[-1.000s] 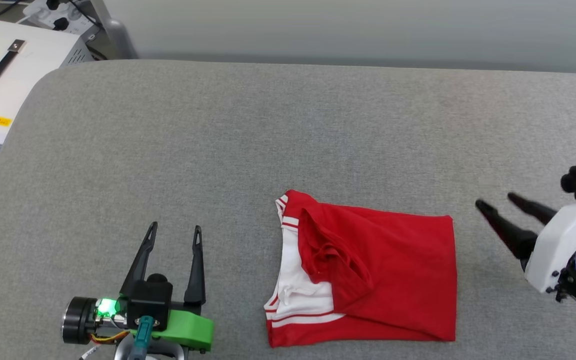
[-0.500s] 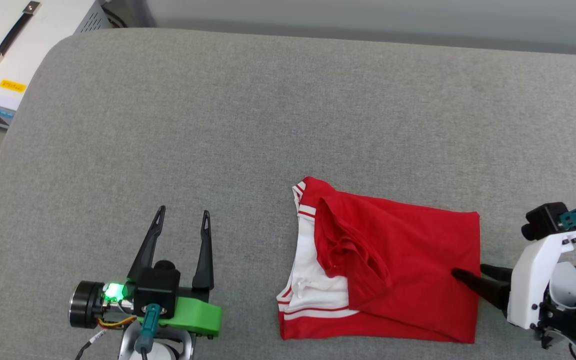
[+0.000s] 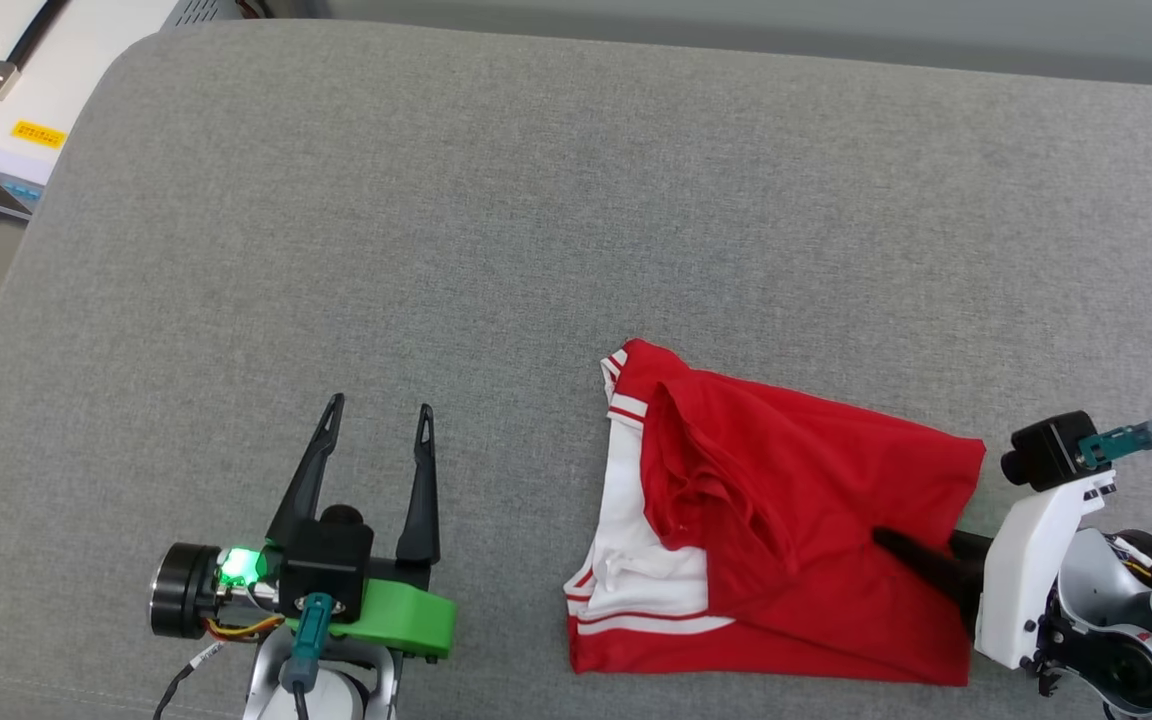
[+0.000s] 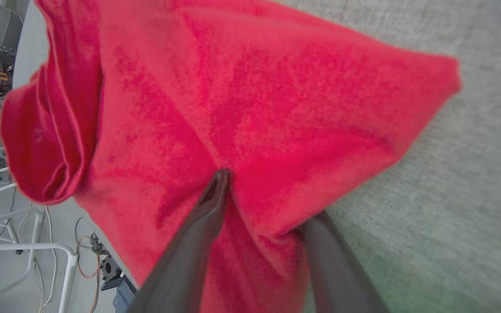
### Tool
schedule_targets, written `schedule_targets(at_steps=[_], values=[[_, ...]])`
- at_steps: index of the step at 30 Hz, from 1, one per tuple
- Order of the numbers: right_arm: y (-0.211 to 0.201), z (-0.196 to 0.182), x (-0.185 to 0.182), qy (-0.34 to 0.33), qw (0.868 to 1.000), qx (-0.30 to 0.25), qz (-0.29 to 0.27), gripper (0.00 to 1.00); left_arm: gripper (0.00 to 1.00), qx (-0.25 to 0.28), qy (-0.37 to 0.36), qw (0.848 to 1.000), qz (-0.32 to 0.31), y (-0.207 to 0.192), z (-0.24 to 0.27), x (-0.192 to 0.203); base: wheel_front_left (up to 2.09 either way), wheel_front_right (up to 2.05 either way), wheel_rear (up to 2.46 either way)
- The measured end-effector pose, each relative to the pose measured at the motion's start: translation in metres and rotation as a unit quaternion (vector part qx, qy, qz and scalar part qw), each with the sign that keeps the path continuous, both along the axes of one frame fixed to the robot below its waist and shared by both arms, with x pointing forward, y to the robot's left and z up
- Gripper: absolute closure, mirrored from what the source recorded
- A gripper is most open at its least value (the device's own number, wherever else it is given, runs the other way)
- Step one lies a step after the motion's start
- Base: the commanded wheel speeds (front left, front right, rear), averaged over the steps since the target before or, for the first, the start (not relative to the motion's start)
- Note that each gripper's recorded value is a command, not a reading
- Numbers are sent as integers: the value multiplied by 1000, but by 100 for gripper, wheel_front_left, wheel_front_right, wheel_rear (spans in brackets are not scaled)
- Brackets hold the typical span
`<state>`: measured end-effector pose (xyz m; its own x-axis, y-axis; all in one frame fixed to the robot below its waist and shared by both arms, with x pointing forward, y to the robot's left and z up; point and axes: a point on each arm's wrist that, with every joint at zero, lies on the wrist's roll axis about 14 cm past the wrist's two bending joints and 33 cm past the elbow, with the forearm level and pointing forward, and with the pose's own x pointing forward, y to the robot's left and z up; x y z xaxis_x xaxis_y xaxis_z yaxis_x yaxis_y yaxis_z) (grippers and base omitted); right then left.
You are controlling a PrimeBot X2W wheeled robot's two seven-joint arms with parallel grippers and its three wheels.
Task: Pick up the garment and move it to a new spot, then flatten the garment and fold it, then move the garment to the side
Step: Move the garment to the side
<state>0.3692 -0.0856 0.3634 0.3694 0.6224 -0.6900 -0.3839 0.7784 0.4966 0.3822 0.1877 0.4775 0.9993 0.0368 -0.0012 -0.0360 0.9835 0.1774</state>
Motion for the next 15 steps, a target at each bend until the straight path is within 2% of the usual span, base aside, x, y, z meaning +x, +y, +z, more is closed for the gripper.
schedule_targets(at_steps=[10, 11, 15], values=[[-15, 36, 23, -118, 993, -20, 2, 100, 0, -4, -9, 1000, -15, -11, 5, 3, 0, 0, 0], [-26, 55, 32, -158, 987, -31, 3, 100, 0, -7, -13, 1000, -26, -18, 7, 6, 0, 0, 0], [-46, 80, 41, -210, 976, -64, 6, 100, 0, -11, -14, 999, -42, -29, 6, 11, 0, 0, 0]])
